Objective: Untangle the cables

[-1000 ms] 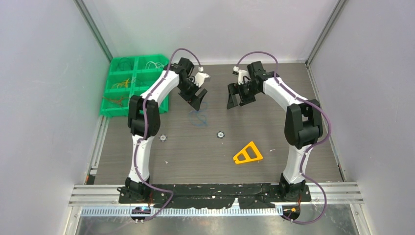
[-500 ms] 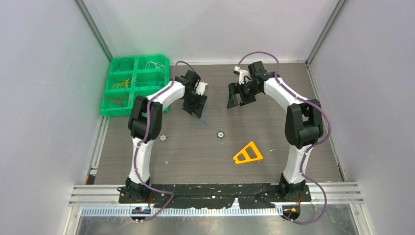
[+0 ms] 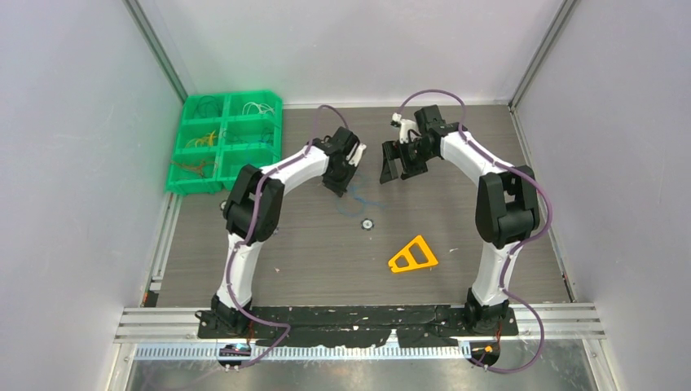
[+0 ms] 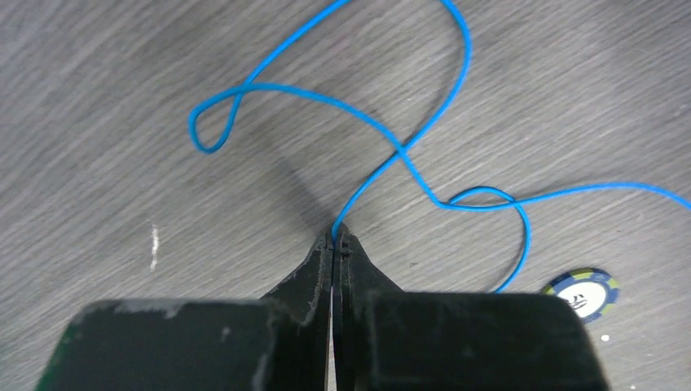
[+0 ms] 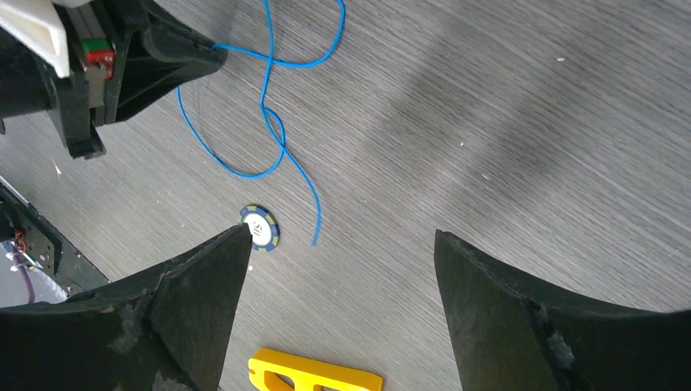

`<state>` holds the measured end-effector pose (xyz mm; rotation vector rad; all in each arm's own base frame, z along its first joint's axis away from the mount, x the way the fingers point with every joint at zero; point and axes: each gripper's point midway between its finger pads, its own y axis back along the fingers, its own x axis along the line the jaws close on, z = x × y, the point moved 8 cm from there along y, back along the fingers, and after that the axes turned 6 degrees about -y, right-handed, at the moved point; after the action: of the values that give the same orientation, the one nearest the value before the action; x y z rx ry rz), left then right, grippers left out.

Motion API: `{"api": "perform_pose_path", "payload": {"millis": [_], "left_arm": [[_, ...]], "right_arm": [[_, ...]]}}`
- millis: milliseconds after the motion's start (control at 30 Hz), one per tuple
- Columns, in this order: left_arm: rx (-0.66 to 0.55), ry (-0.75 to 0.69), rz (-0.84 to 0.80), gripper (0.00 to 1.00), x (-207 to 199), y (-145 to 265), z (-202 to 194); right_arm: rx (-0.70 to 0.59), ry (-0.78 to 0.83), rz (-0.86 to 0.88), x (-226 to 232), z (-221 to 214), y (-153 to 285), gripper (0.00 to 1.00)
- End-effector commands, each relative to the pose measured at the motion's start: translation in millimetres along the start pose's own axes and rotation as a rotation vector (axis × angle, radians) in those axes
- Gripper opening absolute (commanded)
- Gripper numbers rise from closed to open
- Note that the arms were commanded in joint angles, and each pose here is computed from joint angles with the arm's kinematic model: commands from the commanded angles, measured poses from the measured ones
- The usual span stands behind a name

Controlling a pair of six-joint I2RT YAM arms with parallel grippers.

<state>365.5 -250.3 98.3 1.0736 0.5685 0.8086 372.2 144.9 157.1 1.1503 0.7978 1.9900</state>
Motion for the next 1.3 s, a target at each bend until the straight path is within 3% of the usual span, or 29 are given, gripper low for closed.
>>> {"api": "perform_pose_path", "payload": {"millis": [0, 233, 333, 467, 600, 833, 1033, 1267], "left_arm": [[-0.178, -0.021, 0.051, 0.0, 22.7, 55.1, 28.9], [-0.67, -0.26, 0.089, 0.0, 39.5, 228.5, 60.9], [-0.717, -0.297, 0.165, 0.0, 58.8, 271.0, 55.1], [-0.752, -0.175, 0.198, 0.0, 99.2, 320.5, 45.6], [-0.797, -0.141, 0.259, 0.0, 130.0, 354.3, 31.3], [-0.718, -0.083, 0.409, 0.0, 173.1, 363.2, -4.0], [-0.584, -0.011, 0.511, 0.0, 213.3, 336.5, -42.3], [-0.494, -0.06, 0.697, 0.0, 254.5, 293.2, -69.6]], "right_arm": [[-0.104, 0.054, -0.003, 12.9, 14.2, 27.8, 0.88], [-0.12, 0.069, -0.01, 13.6, 8.7, 39.2, 0.88], [-0.126, 0.076, -0.011, 13.8, 8.9, 42.8, 0.89], [-0.128, 0.086, -0.011, 15.3, 7.1, 48.3, 0.88], [-0.124, 0.094, 0.001, 17.0, 1.0, 50.4, 0.88], [-0.114, 0.087, 0.007, 17.0, -4.7, 49.6, 0.89], [-0.111, 0.085, 0.008, 16.4, -4.7, 48.4, 0.88], [-0.102, 0.079, 0.005, 15.1, -5.2, 46.6, 0.88]]}}
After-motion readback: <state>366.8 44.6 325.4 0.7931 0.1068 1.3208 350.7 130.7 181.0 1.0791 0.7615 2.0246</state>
